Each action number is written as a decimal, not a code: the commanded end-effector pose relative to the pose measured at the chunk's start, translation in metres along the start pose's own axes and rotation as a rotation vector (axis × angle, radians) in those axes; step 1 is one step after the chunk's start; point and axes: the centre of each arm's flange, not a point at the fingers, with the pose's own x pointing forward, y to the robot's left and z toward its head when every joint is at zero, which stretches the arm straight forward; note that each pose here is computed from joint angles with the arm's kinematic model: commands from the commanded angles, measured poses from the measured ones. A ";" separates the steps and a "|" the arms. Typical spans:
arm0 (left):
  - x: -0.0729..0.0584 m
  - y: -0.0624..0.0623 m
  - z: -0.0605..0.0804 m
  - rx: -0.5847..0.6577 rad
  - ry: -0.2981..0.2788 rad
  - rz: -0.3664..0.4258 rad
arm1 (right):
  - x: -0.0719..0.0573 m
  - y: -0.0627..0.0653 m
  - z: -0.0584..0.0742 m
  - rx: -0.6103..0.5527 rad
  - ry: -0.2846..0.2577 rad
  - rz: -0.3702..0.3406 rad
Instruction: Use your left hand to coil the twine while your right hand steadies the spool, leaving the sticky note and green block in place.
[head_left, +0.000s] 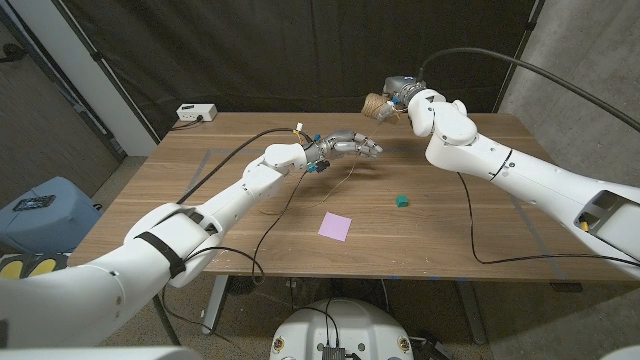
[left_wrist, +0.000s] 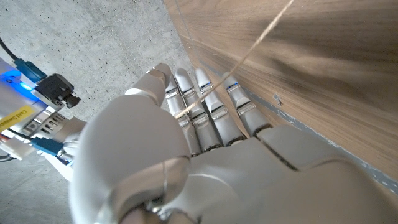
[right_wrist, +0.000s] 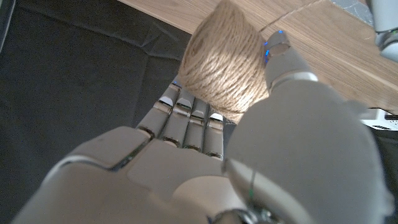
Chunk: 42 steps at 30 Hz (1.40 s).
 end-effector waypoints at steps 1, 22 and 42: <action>-0.002 -0.002 0.006 -0.002 -0.022 -0.015 | 0.003 -0.001 -0.009 -0.008 0.025 0.000; -0.011 0.011 0.017 -0.005 -0.079 0.006 | 0.011 -0.007 -0.032 -0.029 0.096 0.003; -0.014 0.015 0.041 0.008 -0.153 0.013 | 0.010 -0.004 -0.050 -0.036 0.144 0.012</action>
